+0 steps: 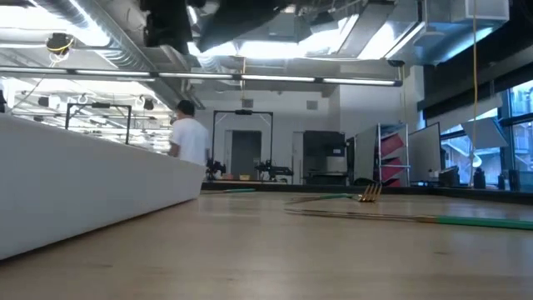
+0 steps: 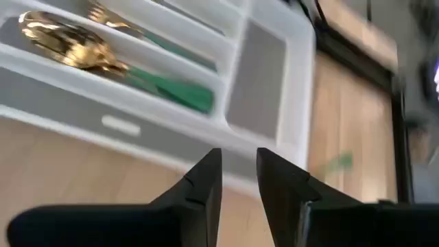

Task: Sort silverware
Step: Put the green fork on the silverware tray

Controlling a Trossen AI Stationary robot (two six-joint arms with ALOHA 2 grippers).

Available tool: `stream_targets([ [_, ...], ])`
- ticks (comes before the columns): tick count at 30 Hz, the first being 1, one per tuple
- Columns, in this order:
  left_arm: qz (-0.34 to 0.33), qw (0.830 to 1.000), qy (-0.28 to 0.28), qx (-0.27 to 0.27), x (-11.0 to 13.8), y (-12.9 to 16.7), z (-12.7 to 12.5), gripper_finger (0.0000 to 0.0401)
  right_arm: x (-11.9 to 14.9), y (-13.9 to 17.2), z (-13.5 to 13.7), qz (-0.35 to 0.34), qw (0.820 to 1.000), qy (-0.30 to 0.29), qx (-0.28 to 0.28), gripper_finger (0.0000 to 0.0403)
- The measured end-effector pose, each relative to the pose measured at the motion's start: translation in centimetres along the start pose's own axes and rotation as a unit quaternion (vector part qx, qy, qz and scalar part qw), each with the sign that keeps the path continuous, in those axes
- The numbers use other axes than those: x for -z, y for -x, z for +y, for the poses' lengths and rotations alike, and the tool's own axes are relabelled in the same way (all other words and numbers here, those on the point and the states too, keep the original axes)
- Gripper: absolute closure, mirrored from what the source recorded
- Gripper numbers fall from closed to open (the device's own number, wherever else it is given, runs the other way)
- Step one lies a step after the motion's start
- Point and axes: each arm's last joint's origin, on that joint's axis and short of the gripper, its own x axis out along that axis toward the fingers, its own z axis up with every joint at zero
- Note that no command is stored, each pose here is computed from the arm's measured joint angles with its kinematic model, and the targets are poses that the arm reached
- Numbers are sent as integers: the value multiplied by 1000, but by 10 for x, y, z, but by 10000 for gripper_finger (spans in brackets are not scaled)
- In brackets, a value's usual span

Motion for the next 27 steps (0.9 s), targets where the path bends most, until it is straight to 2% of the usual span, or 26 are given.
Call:
stream_targets([
  [3,3,1000,17,9,-7,0,20,279,7,33,-18,33,998,-49,3,308],
  [6,8,999,41,3,-13,-2,38,279,12,72,-34,45,996,-65,27,308],
  [9,21,994,105,-22,-17,-9,54,279,18,110,-51,46,994,-71,71,308],
  [12,29,981,181,-57,-23,-22,70,279,29,140,-74,53,989,-71,121,308],
  [17,64,949,291,-107,-30,-55,96,279,60,179,-122,90,978,-71,174,308],
  [21,102,908,386,-132,-32,-87,114,279,92,198,-165,116,971,-87,193,308],
  [27,176,861,461,-124,-27,-128,125,279,139,213,-221,121,961,-152,196,308],
])
